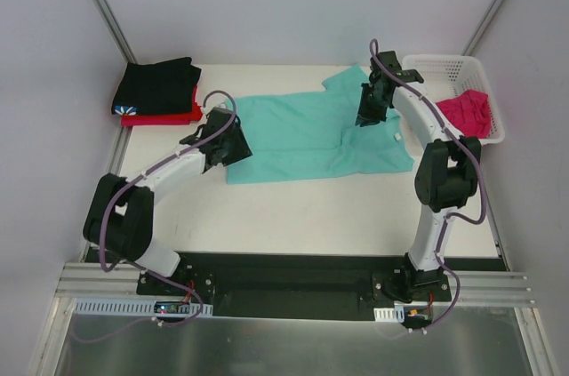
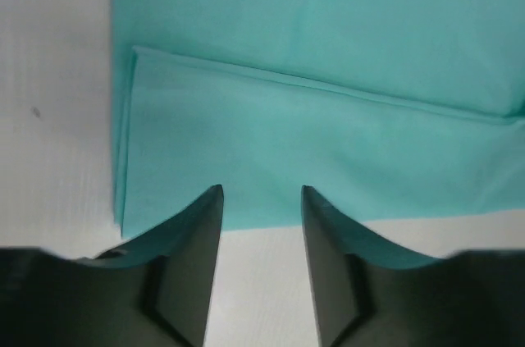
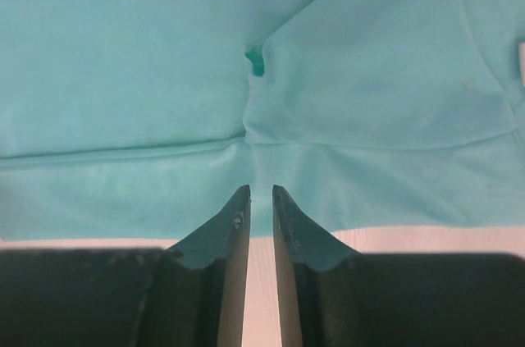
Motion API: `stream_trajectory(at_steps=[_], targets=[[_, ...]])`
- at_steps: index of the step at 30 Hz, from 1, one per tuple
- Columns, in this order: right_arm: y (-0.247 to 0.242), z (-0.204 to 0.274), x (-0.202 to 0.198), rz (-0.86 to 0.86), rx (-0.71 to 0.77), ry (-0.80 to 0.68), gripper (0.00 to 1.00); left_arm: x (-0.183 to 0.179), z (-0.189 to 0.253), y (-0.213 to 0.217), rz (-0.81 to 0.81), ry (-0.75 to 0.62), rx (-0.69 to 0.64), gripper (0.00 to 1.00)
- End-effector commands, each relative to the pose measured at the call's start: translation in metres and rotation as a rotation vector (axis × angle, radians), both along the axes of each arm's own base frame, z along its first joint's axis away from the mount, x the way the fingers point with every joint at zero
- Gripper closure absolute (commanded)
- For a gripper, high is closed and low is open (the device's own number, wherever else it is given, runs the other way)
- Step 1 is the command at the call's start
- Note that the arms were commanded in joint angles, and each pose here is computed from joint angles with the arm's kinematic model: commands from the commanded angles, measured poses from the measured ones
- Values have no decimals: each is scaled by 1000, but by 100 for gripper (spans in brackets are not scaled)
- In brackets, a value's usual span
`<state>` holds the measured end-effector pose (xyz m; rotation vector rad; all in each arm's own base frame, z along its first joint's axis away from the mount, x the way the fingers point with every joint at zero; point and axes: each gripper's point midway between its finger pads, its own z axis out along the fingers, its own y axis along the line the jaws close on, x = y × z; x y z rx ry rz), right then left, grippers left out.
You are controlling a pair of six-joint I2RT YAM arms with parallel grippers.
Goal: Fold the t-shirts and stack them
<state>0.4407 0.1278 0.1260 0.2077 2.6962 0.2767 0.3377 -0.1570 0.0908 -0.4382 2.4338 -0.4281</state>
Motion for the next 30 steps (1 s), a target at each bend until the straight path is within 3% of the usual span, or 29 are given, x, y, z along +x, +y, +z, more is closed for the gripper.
stream_trajectory(at_steps=[1, 3, 4, 18, 24, 30], targets=[[-12, 8, -24, -15, -34, 17, 81, 18, -17, -39, -64, 47, -82, 76], [-15, 5, -33, -15, -44, 27, 82, 18, -26, -45, -62, 74, -92, 99], [-17, 4, -34, -20, -50, 24, 82, 17, -37, -45, -54, 100, -84, 100], [-33, -35, -47, -44, -126, 75, 83, -10, -63, -19, -2, 154, 3, 100], [-39, -74, -46, -67, -150, 152, 83, -35, -71, 1, 14, 174, 52, 100], [-48, -96, -71, -82, -190, 241, 87, -44, -64, 12, 14, 161, 89, 100]])
